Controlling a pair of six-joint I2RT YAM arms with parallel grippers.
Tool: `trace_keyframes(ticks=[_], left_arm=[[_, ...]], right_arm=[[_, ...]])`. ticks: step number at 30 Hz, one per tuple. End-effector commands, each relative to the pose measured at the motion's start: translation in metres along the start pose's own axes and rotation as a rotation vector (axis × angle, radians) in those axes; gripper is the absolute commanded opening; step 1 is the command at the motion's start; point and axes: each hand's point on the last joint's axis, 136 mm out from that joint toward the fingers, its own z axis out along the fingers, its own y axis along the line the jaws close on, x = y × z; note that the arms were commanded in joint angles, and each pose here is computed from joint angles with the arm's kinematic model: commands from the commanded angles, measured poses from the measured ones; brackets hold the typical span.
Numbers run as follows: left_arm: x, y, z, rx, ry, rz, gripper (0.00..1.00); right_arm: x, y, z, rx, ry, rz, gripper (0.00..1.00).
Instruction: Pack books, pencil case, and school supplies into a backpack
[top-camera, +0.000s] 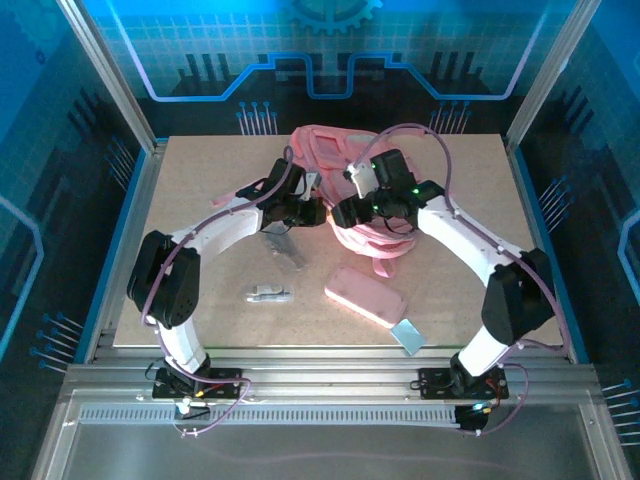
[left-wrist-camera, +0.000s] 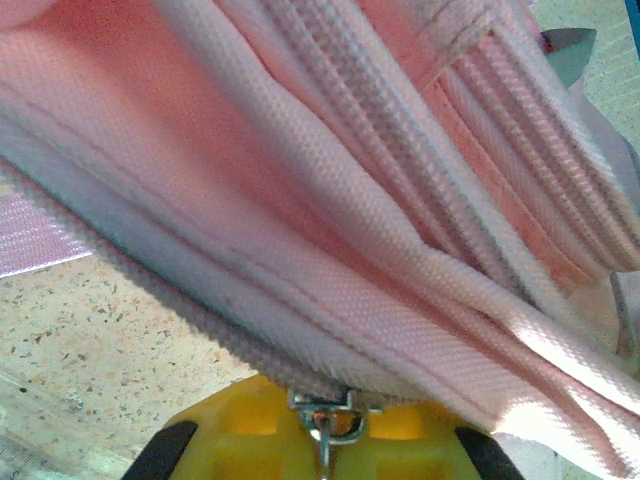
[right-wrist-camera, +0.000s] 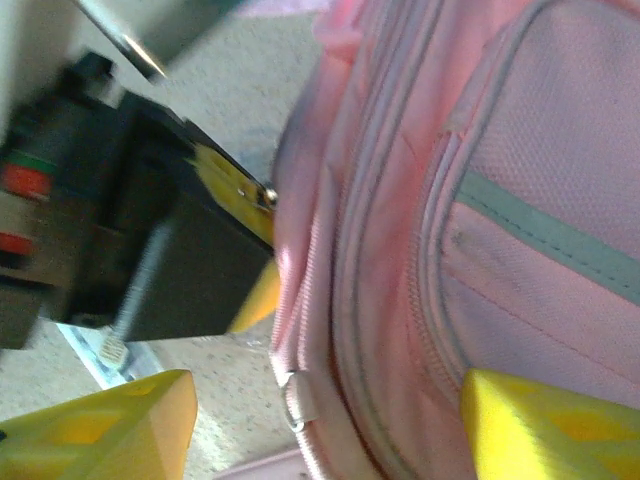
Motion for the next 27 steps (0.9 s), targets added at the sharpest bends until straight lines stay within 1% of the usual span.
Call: trace_keyframes(ticks=[1,3,4,5,7,10,13,15,17,19,23,25,27], left_arm=[[-0.032,-0.034,-0.036,0.104,-0.112,0.030,0.00],[-0.033,-0.035,-0.037,0.103,-0.114,0.033,0.00],[-0.033,-0.034,-0.038,0.099,-0.116,0.037,0.00],[-0.033,-0.033,-0.037,0.090,-0.113,0.044,0.00],[-0.034,-0.025,-0.037,0.054,-0.116,0.055,0.00],[-0.036,-0.011,-0.039,0.036,-0.105,0.045,0.00],[-0.035,-0.005,-0.044,0.050,-0.085,0.042,0.00],[-0.033,-0.003,-0.049,0.028,-0.073,0.073,0.00],[-0.035,0.008,-0.052,-0.020,-0.065,0.108,0.00],[-0.044,0.027,-0.056,-0.057,-0.088,0.115,0.00],[-0.071,0.084,-0.063,-0.152,-0.144,0.072,0.00],[-0.080,0.099,-0.065,-0.162,-0.147,0.067,0.00],[-0.085,0.104,-0.063,-0.149,-0.128,0.084,0.00]], right_arm=[[0.009,0.002,0.013,0.025,0.061,-0.112,0.70],[0.017,0.007,0.025,0.019,0.090,-0.137,0.65],[0.020,0.006,0.030,0.037,0.104,-0.145,0.54],[0.024,0.005,0.033,0.054,0.116,-0.152,0.32],[0.028,0.001,0.035,0.085,0.127,-0.154,0.00],[0.035,-0.012,0.031,0.166,0.142,-0.172,0.00],[0.035,-0.018,0.020,0.221,0.118,-0.187,0.00],[0.033,-0.016,0.015,0.223,0.104,-0.191,0.00],[0.037,-0.009,0.011,0.204,0.111,-0.206,0.00],[0.047,0.000,0.012,0.190,0.136,-0.234,0.00],[0.071,0.007,0.014,0.183,0.189,-0.244,0.00],[0.079,0.006,0.011,0.188,0.202,-0.242,0.00],[0.081,0.003,0.008,0.208,0.203,-0.244,0.00]])
